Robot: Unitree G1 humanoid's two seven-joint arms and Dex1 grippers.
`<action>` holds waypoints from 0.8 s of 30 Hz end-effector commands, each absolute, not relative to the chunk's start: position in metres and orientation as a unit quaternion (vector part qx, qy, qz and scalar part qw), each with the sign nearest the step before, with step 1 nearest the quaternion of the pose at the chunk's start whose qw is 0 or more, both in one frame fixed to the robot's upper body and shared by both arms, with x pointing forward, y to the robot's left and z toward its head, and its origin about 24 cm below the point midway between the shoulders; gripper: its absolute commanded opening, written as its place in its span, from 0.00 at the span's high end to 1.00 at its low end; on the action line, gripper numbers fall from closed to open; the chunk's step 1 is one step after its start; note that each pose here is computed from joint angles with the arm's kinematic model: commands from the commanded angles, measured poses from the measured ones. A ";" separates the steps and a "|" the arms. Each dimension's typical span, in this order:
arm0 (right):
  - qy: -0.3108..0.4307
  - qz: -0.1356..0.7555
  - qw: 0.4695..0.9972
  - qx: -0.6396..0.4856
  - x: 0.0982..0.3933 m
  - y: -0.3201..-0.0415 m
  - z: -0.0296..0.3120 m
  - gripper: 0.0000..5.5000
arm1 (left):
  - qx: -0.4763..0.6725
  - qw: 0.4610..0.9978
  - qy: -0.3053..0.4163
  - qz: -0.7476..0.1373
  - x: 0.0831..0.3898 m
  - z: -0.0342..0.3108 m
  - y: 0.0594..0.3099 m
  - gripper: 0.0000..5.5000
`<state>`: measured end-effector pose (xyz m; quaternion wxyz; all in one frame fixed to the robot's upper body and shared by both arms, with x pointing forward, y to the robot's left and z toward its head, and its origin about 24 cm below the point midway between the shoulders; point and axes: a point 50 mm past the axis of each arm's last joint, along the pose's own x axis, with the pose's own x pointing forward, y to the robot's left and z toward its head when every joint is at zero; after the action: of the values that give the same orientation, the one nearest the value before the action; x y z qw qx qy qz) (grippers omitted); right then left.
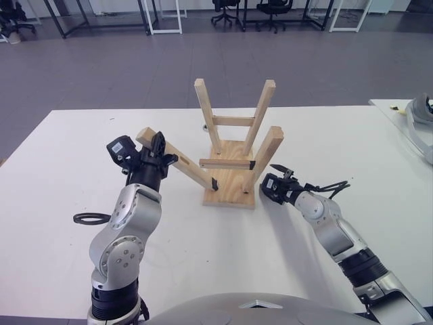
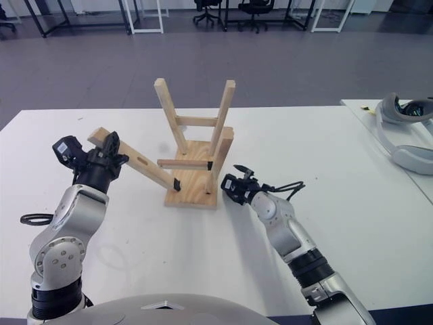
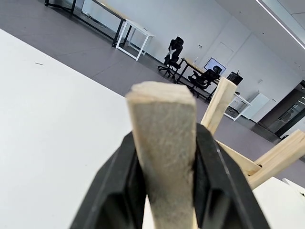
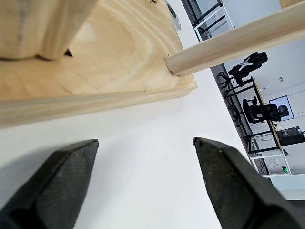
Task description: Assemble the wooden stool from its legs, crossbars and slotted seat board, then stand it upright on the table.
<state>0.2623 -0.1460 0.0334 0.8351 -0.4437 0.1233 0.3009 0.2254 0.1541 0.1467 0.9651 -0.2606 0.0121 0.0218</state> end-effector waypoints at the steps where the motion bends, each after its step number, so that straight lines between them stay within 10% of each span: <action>1: 0.170 0.322 0.820 -0.442 0.251 -0.148 0.015 0.32 | -0.194 0.980 0.041 -0.009 0.230 0.142 0.153 0.81; 24: 0.166 0.329 0.812 -0.453 0.256 -0.143 0.015 0.32 | -0.112 0.985 0.126 -0.039 0.229 0.113 0.128 0.81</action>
<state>0.2646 -0.1418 0.0335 0.8239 -0.4595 0.1219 0.3086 0.2308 0.1318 0.1514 0.9874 -0.1487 0.0116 -0.0535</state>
